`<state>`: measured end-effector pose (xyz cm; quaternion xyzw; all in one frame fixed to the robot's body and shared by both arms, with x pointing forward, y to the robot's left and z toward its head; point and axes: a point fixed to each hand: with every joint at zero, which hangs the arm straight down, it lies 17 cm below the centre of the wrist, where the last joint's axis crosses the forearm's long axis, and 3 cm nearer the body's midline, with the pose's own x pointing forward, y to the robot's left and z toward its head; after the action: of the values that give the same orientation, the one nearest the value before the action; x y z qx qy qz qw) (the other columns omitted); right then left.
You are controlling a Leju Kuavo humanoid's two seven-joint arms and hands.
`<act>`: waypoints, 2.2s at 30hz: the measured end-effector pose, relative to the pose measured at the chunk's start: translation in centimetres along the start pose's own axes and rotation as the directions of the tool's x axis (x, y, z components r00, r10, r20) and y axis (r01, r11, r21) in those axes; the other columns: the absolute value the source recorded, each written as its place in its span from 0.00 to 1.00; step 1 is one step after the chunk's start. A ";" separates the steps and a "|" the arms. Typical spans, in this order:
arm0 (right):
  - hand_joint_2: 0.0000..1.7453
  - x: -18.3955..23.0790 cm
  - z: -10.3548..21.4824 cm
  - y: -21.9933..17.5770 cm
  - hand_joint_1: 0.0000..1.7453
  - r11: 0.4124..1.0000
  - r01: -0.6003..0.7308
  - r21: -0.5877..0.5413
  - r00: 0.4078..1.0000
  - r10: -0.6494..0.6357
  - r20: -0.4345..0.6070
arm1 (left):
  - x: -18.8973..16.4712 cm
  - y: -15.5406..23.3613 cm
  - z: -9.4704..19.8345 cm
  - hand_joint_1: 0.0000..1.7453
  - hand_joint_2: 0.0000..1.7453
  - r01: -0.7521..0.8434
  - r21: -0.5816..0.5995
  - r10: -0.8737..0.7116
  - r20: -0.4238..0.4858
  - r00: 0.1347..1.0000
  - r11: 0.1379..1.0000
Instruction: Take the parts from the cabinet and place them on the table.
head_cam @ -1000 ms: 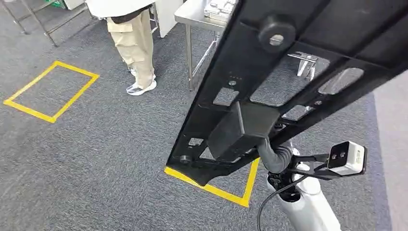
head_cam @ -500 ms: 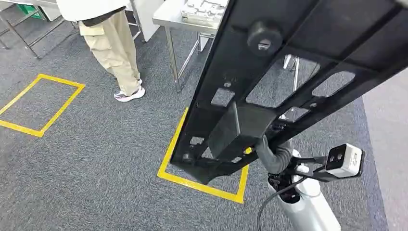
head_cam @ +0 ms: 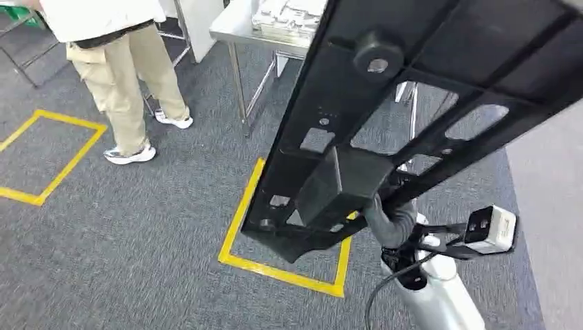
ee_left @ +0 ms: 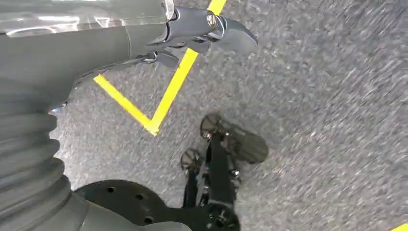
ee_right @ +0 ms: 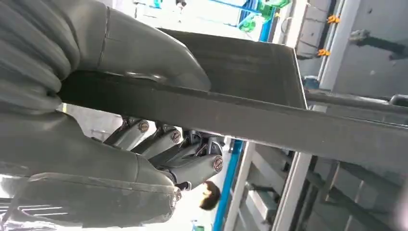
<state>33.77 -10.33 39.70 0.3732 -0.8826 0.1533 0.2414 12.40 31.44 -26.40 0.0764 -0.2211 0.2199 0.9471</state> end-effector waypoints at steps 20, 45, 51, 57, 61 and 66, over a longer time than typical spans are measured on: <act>1.00 -0.4 0.3 0.2 1.00 1.000 -0.007 -0.013 1.000 0.007 -0.014 | -0.3 -0.1 0.1 0.00 1.00 0.016 -0.010 -0.017 -0.004 1.000 1.000; 1.00 0.3 -0.3 0.0 1.00 1.000 -0.018 -0.010 1.000 0.018 0.009 | -0.1 -0.3 0.1 0.00 1.00 0.015 -0.012 -0.015 -0.004 1.000 1.000; 1.00 0.2 -0.2 0.0 1.00 1.000 -0.012 -0.010 1.000 0.012 0.014 | -0.4 0.0 0.1 0.00 1.00 0.019 -0.010 -0.019 -0.005 1.000 1.000; 1.00 0.4 -0.4 0.0 1.00 1.000 -0.016 -0.006 1.000 0.016 0.021 | -0.3 0.3 0.1 0.00 1.00 0.020 -0.005 -0.020 -0.002 1.000 1.000; 1.00 0.8 -0.7 -0.2 1.00 1.000 -0.023 -0.004 0.999 0.023 0.036 | 0.1 0.3 0.0 0.00 1.00 0.017 -0.005 -0.017 0.005 1.000 1.000; 1.00 1.1 -0.4 -0.3 1.00 1.000 0.002 -0.018 0.999 -0.001 0.050 | -0.1 0.5 0.0 0.00 1.00 0.013 0.000 -0.013 0.003 1.000 1.000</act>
<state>33.49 -10.97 40.68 0.3753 -0.8894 0.1359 0.2228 12.16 31.84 -26.42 0.0780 -0.2219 0.2135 0.9482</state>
